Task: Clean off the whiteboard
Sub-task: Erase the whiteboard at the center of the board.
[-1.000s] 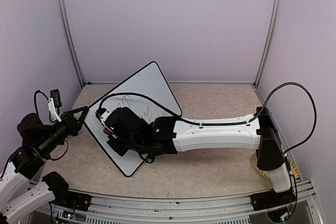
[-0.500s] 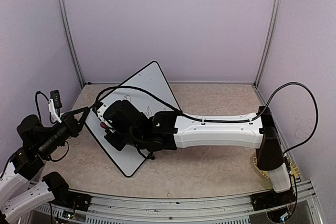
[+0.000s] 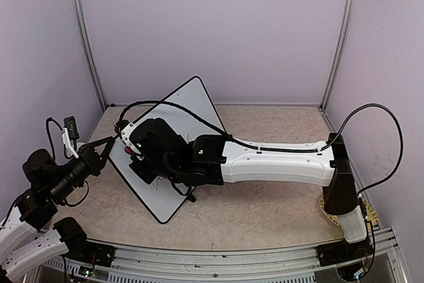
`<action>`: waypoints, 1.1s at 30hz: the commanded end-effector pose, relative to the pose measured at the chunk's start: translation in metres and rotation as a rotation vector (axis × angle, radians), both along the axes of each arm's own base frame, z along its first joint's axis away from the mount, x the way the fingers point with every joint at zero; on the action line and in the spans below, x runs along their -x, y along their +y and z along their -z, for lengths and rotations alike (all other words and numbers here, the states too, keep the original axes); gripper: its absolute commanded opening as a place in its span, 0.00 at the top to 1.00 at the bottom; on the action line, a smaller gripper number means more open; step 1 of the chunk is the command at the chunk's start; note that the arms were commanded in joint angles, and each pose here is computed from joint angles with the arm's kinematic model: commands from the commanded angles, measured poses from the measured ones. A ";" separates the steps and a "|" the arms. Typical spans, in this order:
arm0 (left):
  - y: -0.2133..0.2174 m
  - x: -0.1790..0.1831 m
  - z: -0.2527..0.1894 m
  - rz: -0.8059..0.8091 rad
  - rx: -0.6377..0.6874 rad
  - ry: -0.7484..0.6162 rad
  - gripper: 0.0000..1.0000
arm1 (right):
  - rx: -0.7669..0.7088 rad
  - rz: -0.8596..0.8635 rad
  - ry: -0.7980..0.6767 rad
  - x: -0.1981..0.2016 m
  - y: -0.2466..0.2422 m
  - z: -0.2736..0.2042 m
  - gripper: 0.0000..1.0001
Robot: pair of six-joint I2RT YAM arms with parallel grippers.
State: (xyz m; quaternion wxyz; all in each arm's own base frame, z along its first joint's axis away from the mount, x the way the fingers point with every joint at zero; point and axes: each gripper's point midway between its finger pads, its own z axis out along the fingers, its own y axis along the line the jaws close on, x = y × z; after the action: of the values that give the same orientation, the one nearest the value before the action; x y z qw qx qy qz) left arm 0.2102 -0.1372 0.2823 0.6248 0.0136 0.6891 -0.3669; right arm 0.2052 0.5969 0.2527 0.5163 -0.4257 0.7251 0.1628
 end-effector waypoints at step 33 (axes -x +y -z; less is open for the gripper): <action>-0.024 0.009 0.034 0.079 -0.077 0.049 1.00 | 0.058 0.002 -0.024 -0.006 0.009 0.018 0.85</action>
State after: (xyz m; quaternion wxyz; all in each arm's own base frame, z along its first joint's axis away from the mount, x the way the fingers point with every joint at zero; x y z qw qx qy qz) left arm 0.2076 -0.1407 0.2779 0.6337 0.0090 0.6842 -0.3610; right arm 0.2120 0.6055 0.2602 0.5346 -0.4264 0.7145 0.1479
